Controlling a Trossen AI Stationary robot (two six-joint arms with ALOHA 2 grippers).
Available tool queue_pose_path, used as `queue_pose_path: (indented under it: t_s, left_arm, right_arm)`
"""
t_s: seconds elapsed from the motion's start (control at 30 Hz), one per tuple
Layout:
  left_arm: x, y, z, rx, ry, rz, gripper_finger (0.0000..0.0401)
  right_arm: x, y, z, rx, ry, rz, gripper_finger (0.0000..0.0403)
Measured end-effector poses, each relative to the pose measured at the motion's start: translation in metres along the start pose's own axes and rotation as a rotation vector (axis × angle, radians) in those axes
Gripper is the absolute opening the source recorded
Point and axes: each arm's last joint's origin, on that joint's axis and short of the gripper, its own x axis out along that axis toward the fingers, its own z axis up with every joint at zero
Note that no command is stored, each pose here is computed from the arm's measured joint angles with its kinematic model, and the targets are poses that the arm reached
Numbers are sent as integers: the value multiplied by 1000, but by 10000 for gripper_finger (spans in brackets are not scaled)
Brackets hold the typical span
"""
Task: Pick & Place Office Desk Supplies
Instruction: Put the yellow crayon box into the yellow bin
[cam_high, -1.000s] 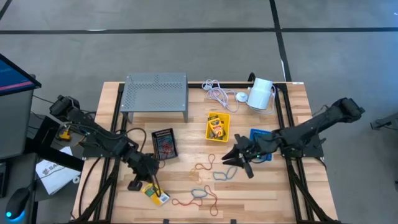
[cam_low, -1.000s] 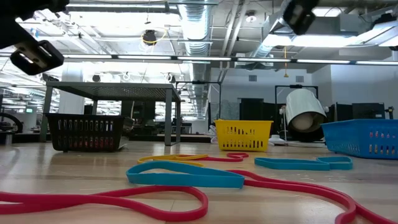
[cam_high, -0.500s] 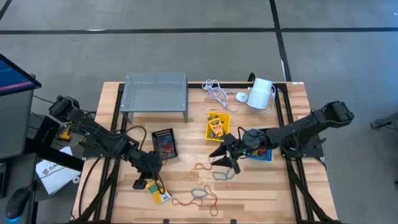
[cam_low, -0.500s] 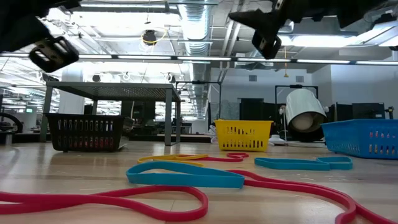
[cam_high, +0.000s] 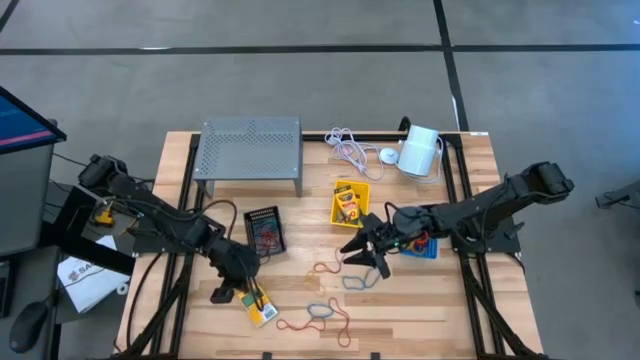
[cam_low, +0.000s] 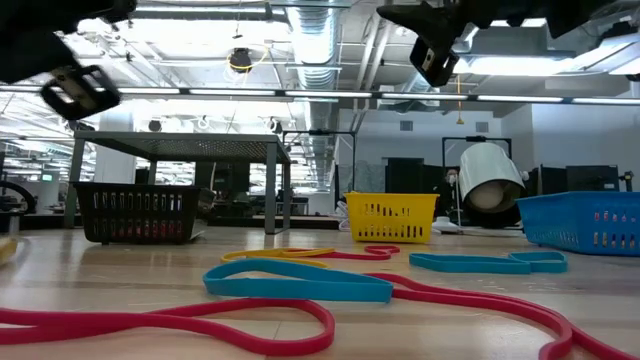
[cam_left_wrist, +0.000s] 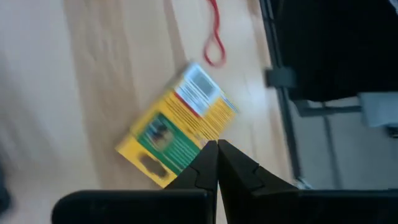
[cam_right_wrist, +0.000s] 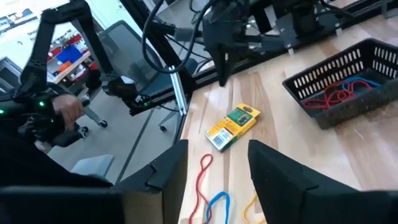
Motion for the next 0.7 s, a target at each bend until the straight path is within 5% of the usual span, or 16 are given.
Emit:
queue_pose_path:
  t_s: [0.27, 0.7]
  left_arm:
    - [14, 10, -6, -323, 121, 63, 9]
    - [30, 38, -1, -492, 167, 161, 126]
  right_arm:
    - [0, 2, -1, -19, 8, 8, 160]
    - [1, 21, -16, -110, 81, 87, 159]
